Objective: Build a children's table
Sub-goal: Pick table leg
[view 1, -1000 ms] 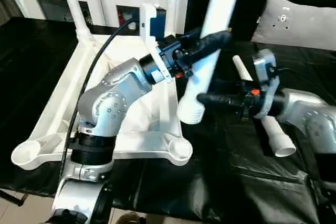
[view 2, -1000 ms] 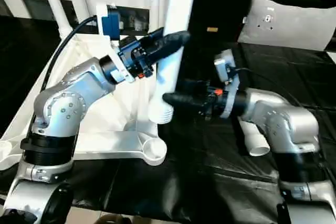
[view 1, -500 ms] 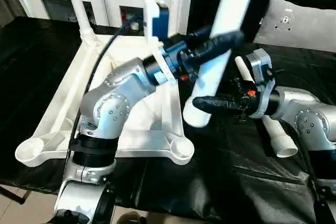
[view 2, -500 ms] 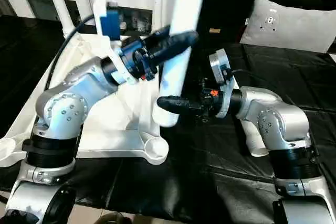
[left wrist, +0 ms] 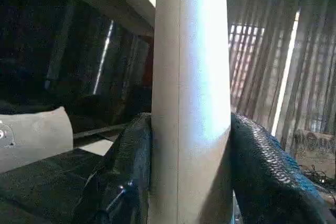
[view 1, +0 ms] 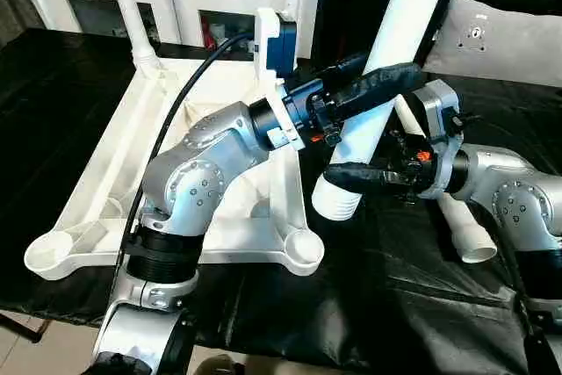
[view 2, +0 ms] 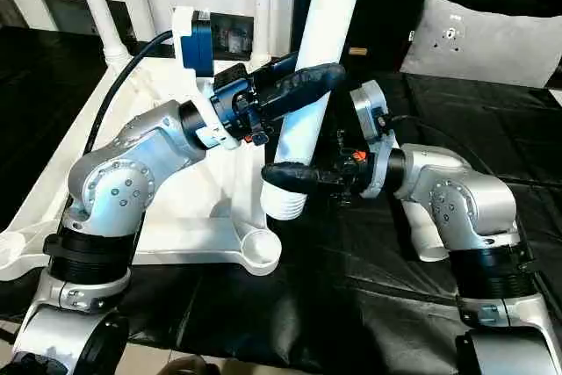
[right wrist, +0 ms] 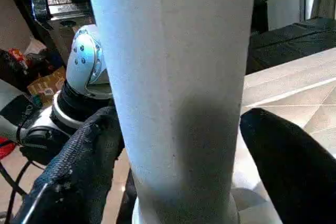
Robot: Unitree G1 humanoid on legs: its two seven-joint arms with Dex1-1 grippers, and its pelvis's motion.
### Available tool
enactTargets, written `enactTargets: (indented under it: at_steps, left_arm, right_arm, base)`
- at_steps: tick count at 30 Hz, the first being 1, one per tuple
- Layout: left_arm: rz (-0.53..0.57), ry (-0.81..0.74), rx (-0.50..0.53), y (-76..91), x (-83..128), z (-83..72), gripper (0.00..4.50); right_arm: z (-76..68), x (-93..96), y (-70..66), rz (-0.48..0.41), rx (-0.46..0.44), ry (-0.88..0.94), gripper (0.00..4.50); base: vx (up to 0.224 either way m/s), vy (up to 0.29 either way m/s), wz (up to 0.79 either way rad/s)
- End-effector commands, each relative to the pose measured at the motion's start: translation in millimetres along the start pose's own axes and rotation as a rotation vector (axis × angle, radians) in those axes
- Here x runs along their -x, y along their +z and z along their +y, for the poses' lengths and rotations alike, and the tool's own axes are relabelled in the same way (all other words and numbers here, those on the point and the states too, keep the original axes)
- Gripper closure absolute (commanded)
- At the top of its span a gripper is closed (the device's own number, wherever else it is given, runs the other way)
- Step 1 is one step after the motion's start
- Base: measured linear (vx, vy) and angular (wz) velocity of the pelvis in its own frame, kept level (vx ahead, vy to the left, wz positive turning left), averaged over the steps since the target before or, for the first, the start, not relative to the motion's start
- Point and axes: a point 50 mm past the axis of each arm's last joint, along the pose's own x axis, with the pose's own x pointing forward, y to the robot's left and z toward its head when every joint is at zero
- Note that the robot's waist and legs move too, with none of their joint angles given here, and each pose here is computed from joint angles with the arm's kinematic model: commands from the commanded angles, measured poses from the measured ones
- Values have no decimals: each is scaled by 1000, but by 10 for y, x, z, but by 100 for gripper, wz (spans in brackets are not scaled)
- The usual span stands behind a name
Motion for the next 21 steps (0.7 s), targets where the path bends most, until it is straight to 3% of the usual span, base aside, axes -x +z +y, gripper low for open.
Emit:
enactTargets:
  at_steps: [1, 10, 11, 21]
  left_arm:
    - [-2, -20, -12, 1, -18, -41, 269]
    - [4, -34, -11, -20, -41, -70, 269]
    - [4, -34, -11, -23, -41, -69, 270]
    - [1, -30, -15, -14, -43, -60, 270]
  right_arm:
    - [2, -7, 42, -6, 5, 18, 119]
    - [-6, -7, 32, -7, -8, 20, 182]
    - [-4, -8, 33, -7, -9, 21, 205]
    - [-9, -14, 24, -1, -14, 25, 250]
  base:
    - [0, 0, 0]
    - [0, 0, 0]
    - [0, 0, 0]
    - [0, 0, 0]
